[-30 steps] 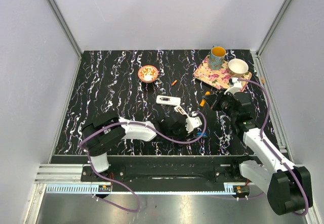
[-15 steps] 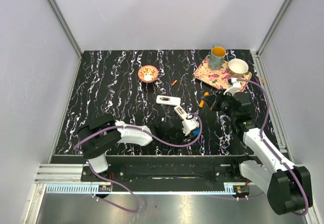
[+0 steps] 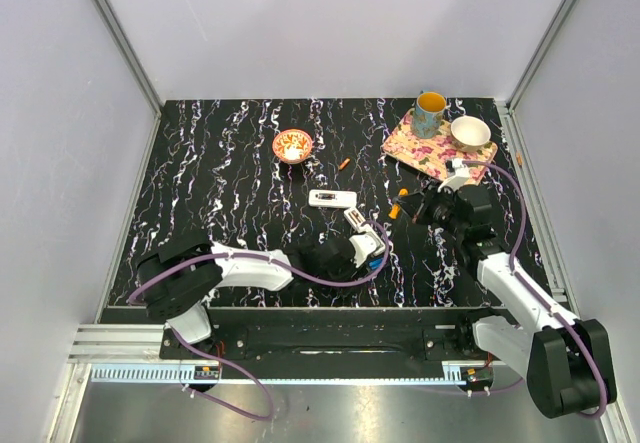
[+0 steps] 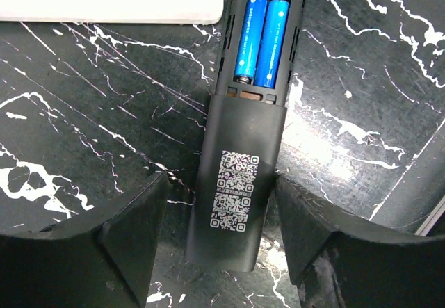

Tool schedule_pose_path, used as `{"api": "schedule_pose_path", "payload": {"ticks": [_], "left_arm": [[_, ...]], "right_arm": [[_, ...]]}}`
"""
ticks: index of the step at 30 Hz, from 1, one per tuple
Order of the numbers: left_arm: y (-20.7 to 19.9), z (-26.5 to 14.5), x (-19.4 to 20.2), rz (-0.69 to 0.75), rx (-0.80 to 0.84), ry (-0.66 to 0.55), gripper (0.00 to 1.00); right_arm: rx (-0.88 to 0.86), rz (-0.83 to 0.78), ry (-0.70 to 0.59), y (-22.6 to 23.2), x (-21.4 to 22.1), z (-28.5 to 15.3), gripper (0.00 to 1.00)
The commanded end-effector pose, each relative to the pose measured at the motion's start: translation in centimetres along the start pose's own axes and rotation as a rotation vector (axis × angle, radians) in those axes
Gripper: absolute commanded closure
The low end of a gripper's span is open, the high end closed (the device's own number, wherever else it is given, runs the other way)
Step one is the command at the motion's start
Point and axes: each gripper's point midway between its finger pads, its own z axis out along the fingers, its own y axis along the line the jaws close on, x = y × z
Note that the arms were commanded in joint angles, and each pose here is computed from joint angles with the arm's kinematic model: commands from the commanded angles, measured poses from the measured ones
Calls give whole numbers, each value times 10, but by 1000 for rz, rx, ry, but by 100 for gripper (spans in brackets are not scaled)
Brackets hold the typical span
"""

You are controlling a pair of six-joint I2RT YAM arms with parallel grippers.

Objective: Unload the batteries from the remote control

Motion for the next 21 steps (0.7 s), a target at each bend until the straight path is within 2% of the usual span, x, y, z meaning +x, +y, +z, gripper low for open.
{"api": "schedule_pose_path", "payload": {"ticks": [1,11,13,19,21], "left_arm": [[17,-7,41,18,-79,148,31],[0,8,19,58,22,68,31],[2,14,22,62,19,80,34],[15,20,28,14,28,97,61],[19,15,30,1,22,106,63]], "right_arm": [[-48,-1,-19,8,-3,-2,100],[-15,5,-19,-3,18,-11,100],[-14,4,-12,-3,21,-10,100],[-18,-21,6,3,29,-4,100],[-13,-37,3,4,29,-2,100]]}}
